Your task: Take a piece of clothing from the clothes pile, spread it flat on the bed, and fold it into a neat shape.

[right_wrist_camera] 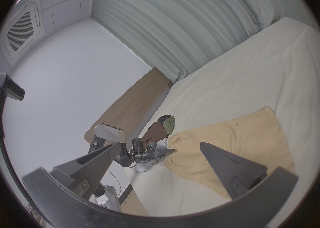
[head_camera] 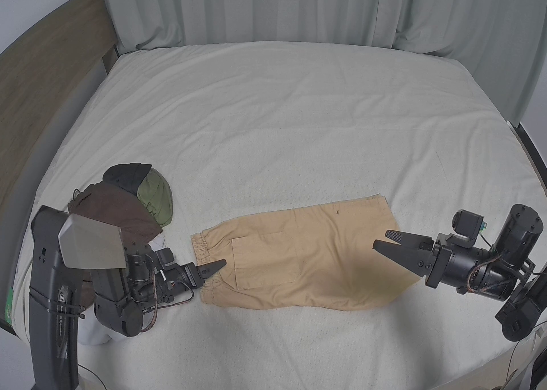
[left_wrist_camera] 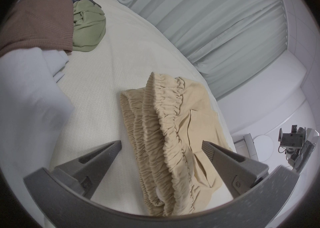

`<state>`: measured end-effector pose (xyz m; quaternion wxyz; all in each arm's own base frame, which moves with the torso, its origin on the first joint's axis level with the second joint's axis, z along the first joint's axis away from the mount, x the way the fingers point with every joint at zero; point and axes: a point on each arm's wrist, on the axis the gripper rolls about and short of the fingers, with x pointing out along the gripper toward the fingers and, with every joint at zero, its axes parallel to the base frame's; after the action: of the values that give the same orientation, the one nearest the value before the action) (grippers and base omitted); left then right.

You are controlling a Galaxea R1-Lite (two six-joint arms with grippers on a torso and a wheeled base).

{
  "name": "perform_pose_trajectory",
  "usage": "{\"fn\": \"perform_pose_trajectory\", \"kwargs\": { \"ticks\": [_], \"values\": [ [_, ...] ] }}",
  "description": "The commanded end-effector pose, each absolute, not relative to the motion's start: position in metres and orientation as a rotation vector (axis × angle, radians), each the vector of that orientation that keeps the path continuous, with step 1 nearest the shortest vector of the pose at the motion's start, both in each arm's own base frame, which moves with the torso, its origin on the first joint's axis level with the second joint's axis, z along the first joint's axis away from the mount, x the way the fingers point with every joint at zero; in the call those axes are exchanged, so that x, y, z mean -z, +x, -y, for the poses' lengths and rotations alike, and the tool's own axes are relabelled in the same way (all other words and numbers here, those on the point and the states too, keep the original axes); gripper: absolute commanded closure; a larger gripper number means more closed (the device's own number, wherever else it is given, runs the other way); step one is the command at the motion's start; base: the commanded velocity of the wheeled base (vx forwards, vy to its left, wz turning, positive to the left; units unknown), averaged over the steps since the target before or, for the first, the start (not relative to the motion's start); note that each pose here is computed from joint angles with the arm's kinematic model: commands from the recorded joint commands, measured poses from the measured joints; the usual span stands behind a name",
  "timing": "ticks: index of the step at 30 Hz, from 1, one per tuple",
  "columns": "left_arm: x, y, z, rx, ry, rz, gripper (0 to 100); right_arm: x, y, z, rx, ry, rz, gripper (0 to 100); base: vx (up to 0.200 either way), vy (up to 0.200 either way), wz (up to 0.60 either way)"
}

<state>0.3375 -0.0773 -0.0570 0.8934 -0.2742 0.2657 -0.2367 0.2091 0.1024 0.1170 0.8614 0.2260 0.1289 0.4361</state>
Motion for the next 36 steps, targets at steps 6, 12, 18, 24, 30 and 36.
{"fn": "perform_pose_trajectory", "kwargs": {
  "ticks": [6,12,18,24,30,36],
  "values": [
    [0.055,0.342,0.092,0.464,-0.670,-0.557,0,-0.117,0.209,-0.102,-0.914,0.474,-0.272,0,0.000,0.000,0.00],
    [0.056,0.341,0.093,0.463,-0.669,-0.560,0,-0.117,0.209,-0.102,-0.912,0.476,-0.272,0,0.000,0.000,0.00],
    [0.056,0.341,0.093,0.463,-0.669,-0.560,0,-0.117,0.209,-0.103,-0.914,0.475,-0.273,0,0.000,0.000,0.00],
    [0.056,0.341,0.093,0.463,-0.667,-0.561,0,-0.116,0.209,-0.103,-0.915,0.475,-0.275,0,0.000,0.000,0.00],
    [0.057,0.341,0.093,0.462,-0.667,-0.563,0,-0.116,0.209,-0.103,-0.915,0.475,-0.275,0,0.000,0.000,0.00],
    [0.056,0.341,0.093,0.463,-0.666,-0.561,0,-0.116,0.209,-0.103,-0.915,0.475,-0.275,0,0.000,0.000,0.00]
  ]
}}
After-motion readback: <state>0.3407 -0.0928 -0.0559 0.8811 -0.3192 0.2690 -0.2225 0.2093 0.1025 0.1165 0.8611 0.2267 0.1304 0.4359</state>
